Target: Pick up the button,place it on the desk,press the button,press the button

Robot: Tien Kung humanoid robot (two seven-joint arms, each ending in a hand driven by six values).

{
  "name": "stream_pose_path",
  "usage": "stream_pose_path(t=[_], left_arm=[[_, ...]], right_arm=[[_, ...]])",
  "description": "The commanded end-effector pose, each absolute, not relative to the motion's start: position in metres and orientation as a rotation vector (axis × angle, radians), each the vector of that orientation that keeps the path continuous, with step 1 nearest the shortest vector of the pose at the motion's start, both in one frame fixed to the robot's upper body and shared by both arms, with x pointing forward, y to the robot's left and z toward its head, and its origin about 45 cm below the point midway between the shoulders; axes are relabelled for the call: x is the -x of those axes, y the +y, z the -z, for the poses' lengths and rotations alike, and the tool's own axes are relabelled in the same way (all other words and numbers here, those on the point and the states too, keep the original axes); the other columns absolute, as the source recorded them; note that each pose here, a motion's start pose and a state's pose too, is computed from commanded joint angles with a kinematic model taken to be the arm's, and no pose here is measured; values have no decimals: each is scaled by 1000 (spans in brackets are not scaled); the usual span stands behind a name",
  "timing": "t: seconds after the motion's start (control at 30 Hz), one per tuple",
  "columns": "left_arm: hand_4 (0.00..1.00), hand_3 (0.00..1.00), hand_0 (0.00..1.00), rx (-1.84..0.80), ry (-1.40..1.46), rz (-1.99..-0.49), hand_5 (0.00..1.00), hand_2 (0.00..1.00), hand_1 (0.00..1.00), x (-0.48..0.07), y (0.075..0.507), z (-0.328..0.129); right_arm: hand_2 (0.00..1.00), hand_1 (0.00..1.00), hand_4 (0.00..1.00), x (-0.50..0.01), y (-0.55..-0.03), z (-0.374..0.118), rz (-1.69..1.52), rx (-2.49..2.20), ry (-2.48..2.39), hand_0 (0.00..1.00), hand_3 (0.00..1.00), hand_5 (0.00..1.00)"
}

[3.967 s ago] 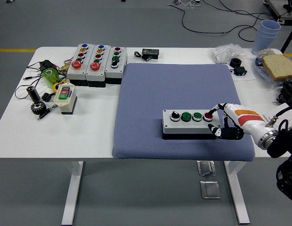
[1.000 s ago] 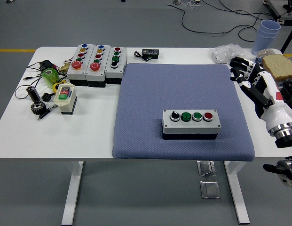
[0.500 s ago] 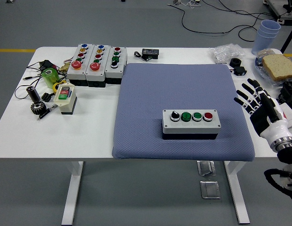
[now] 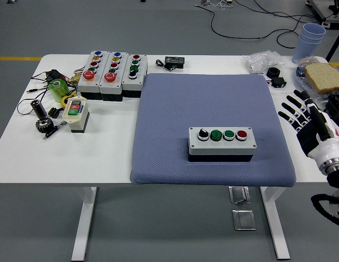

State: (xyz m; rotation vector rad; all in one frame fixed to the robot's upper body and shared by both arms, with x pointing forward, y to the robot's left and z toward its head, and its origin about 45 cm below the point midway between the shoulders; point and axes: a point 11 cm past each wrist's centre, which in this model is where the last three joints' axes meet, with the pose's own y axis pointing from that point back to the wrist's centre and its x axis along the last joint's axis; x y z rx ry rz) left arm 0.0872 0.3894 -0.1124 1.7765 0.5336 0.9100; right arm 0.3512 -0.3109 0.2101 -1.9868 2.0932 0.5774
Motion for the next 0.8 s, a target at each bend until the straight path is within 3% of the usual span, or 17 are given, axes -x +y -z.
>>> stream_pose_path(t=[0.53,0.8], left_arm=[[308,566,645,-1770,532,-915,855,603,608,-90,389,112],[307,565,645,-1771,528,-914,854,603,607,-91,389,112]], right_arm=[[690,667,711,-359,-320,-215,-544,2074,2028,680,677,474],[685,659,706,-361,-323,-215,-546,2067,2035,673,665,427]])
